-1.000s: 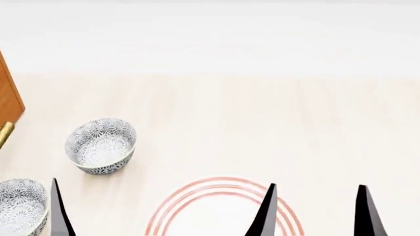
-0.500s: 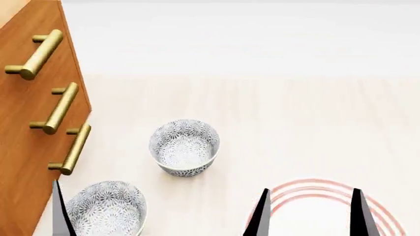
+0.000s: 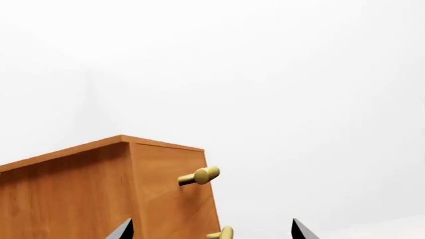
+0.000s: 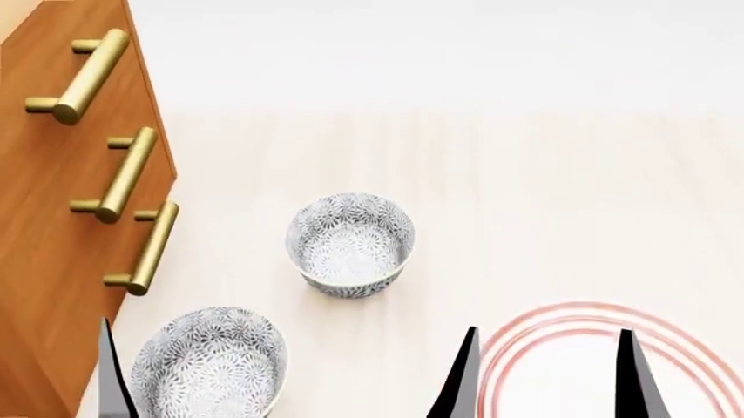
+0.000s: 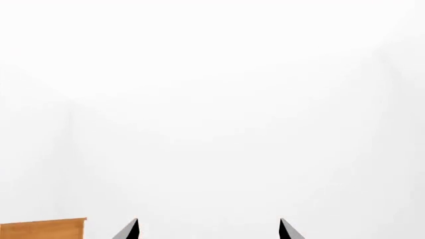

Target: Pick up the bowl and put it in the front on the plate.

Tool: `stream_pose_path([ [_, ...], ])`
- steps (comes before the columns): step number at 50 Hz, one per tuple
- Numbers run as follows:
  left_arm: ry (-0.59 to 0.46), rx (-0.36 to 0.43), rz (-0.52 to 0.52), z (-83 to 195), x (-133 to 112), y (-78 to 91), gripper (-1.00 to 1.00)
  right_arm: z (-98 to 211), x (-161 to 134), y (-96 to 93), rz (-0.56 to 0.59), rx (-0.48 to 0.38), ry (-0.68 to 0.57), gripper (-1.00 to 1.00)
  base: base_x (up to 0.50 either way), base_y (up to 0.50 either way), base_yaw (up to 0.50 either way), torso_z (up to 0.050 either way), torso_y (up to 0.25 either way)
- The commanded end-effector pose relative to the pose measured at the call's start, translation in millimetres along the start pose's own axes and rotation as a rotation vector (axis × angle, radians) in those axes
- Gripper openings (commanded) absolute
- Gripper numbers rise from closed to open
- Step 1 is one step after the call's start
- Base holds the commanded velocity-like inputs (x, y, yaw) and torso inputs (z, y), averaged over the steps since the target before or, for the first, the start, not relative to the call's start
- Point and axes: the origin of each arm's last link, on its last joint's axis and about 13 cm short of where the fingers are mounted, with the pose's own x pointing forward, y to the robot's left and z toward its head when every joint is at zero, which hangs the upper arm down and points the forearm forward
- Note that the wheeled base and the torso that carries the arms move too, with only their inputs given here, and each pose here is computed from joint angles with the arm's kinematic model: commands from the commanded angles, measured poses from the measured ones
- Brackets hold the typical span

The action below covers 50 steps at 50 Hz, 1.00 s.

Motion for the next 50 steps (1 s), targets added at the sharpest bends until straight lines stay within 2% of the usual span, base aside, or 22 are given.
stream_pose_path([
  [1, -0.036, 0.035, -0.004, 3, -1, -0.6, 1.0, -1, 1, -1.5, -0.007, -0.019, 0.001, 1.0, 0.0, 0.0, 0.0, 0.0, -0.25],
  [14, -0.036, 0.029, 0.002, 3, -2, -0.6, 1.0, -1, 0, -1.2, -0.008, -0.02, 0.008, 1.0, 0.0, 0.0, 0.0, 0.0, -0.25],
  [18, -0.072, -0.007, -0.014, 6, -4, -0.5, 1.0, -1, 1, -1.1, -0.006, -0.019, 0.016, 1.0, 0.0, 0.0, 0.0, 0.0, 0.0],
  [25, -0.082, 0.002, -0.006, 9, -3, -0.2, 1.0, 6, 20, 2.1, 0.001, 0.008, 0.042, 1.0, 0.0, 0.0, 0.0, 0.0, 0.0],
  [28, -0.089, -0.001, -0.007, 10, -4, -0.7, 1.0, 12, 49, 4.9, 0.004, -0.008, 0.065, 1.0, 0.0, 0.0, 0.0, 0.0, 0.0],
  [32, -0.092, -0.005, -0.008, 11, -4, -0.6, 1.0, 17, 97, 6.7, -0.055, -0.002, 0.154, 1.0, 0.0, 0.0, 0.0, 0.0, 0.0],
  [36, -0.091, -0.007, -0.005, 11, -3, 0.4, 1.0, 13, 138, 8.3, -0.045, -0.053, 0.227, 1.0, 0.0, 0.0, 0.0, 0.0, 0.0],
  [44, -0.083, -0.01, -0.007, 12, -3, 0.3, 1.0, 5, 199, 16.5, 0.039, -0.089, 0.413, 1.0, 0.0, 0.0, 0.0, 0.0, 0.0],
  [47, -0.079, -0.01, -0.01, 12, -3, 0.2, 1.0, 2, 219, 21.1, 0.045, -0.063, 0.522, 1.0, 0.0, 0.0, 0.0, 0.0, 0.0],
  [50, -0.075, -0.012, -0.015, 12, -3, -0.3, 1.0, -2, 238, 24.5, 0.022, -0.07, 0.559, 1.0, 0.0, 0.0, 0.0, 0.0, 0.0],
])
